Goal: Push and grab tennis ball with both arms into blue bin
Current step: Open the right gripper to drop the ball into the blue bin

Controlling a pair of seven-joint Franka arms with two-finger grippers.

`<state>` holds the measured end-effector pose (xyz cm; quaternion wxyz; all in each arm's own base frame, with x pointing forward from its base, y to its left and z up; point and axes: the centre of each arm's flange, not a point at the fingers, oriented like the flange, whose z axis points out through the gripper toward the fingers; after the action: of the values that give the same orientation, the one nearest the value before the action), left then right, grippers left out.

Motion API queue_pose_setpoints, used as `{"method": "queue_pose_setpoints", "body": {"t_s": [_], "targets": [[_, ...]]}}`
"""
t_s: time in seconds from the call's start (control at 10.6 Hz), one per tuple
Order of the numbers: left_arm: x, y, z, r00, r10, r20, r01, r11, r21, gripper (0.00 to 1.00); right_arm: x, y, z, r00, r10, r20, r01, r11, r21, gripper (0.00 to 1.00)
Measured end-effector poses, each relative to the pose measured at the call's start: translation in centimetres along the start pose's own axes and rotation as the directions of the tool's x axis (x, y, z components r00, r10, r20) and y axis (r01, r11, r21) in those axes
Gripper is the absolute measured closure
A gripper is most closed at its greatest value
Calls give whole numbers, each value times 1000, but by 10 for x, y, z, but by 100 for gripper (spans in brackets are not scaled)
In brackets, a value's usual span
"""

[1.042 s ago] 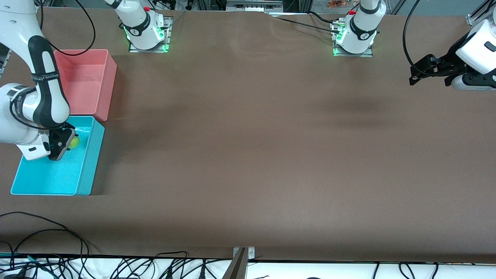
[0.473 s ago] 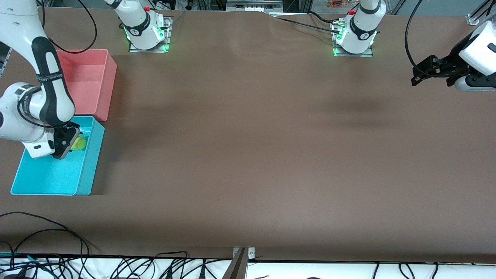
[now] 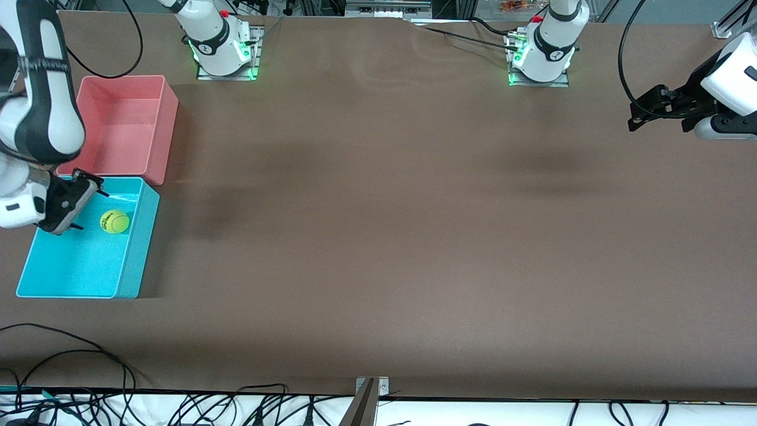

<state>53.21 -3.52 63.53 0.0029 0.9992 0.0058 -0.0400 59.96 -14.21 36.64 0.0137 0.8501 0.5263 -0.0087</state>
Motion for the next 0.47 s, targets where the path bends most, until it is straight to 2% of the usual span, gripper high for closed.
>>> {"method": "queue_pose_setpoints", "body": {"t_s": [0.19, 0.47], "targets": [[0, -1, 0, 1000, -1, 0, 1, 1000, 0, 0, 21, -15, -53, 998, 38, -44, -40, 998, -40, 0], [0, -1, 0, 1000, -2, 0, 2, 1000, 0, 0, 56, -47, -112, 979, 184, -93, -188, 981, -45, 0]]}}
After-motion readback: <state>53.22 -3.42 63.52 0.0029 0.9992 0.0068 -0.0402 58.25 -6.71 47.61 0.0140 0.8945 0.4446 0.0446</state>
